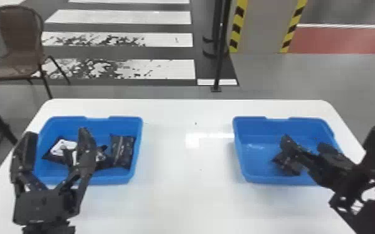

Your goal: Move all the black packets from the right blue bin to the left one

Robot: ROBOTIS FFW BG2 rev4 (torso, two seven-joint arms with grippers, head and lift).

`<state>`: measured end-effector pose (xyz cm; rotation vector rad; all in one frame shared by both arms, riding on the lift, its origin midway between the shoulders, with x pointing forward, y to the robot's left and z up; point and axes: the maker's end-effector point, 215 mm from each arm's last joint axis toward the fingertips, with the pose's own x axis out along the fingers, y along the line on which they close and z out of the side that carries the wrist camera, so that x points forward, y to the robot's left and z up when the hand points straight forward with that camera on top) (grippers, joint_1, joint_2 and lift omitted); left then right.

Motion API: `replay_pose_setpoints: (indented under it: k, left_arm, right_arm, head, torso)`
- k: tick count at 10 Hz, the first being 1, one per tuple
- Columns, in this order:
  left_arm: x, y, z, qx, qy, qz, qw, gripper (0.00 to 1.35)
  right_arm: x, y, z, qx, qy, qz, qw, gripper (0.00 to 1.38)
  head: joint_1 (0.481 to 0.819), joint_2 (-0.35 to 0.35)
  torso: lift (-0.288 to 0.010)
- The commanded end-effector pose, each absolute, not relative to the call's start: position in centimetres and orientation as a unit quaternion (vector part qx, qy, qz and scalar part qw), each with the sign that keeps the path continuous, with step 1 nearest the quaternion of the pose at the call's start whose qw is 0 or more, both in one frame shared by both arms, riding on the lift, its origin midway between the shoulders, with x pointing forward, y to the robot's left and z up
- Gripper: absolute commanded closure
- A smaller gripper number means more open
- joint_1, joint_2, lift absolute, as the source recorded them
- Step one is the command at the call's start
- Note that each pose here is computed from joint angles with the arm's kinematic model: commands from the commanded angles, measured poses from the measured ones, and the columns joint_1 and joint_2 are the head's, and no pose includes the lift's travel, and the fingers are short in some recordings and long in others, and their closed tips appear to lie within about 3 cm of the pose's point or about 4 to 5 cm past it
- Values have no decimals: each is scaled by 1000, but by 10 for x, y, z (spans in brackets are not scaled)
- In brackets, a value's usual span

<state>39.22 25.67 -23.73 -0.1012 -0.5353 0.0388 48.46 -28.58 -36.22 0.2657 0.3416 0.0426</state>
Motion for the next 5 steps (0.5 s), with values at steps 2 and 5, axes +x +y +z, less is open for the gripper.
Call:
replay_pose_setpoints:
  k: [2, 5]
  left_arm:
    - [391, 256, -238, -52, -264, 18, 963, 225]
    - [391, 253, -238, -56, -264, 16, 963, 225]
  right_arm:
    - [475, -314, -388, 137, 197, -24, 971, 84]
    - [489, -338, -414, 145, 214, -47, 965, 81]
  head:
    - [695, -47]
    - [695, -96]
  torso:
    - [-140]
    - [-140]
